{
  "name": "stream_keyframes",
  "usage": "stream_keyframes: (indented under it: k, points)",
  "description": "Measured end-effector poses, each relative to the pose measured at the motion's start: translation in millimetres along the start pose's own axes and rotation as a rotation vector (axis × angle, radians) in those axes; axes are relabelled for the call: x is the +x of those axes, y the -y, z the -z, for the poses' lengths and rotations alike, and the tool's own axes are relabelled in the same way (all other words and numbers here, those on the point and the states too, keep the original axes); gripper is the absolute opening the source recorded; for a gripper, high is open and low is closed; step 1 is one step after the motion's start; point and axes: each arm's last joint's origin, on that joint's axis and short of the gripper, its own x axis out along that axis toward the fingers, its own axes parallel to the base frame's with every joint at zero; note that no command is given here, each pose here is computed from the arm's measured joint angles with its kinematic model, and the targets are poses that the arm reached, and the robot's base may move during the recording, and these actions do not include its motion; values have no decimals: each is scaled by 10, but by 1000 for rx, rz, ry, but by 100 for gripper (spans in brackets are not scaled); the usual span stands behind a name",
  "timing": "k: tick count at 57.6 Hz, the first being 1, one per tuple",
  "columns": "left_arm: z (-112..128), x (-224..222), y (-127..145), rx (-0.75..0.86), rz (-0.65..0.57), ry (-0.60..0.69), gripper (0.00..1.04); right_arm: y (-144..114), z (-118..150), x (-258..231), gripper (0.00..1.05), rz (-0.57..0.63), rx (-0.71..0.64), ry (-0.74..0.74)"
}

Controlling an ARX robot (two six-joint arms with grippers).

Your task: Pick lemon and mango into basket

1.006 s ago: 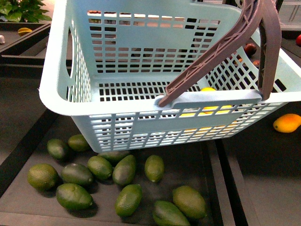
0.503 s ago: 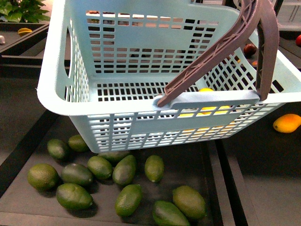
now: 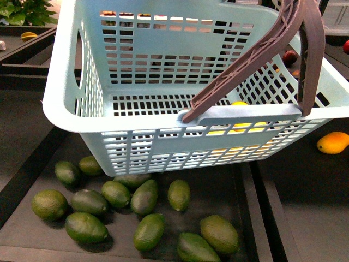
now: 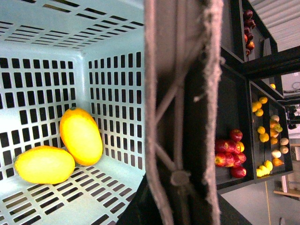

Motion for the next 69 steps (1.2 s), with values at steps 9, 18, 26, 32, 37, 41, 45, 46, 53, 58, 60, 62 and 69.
stream_keyframes:
  k: [9,18,26,32,37,41,45,46,53,58,60,62,69]
  points:
    - [42,9,36,7,9,-12,5,0,0,0,96,2,0,0]
    - [63,13,53,-8,25,-32,5,0,1,-1,96,1,0,0]
    - [43,10,37,-9,15,-19,5,-1,-1,-2,96,-1,0,2]
    - [22,6,17,-8,4,-6,5,-1,1,-1,96,-1,0,-1]
    - [4,3,2,-6,-4,4,5,-1,2,-1,96,-2,0,-2]
    - [-6,1,-6,-1,-7,8,5,-1,1,-2,96,-1,-1,0]
    - [-11,-1,-11,2,-8,9,5,0,0,-2,96,1,-2,0]
    - [-10,-1,-10,2,-6,7,5,-1,-1,-3,96,-2,-1,2]
    - [-3,1,-4,1,0,0,5,-1,1,-2,96,-2,-1,0]
    - [4,2,2,-4,10,-12,5,-1,1,-2,96,-2,-2,0]
    - [9,3,7,-3,11,-13,5,0,1,-2,96,1,-2,0]
    - [11,3,9,-1,10,-12,5,-1,1,-2,96,-2,-1,0]
    - [16,5,12,-1,9,-11,5,-1,1,-2,96,-2,-1,-1]
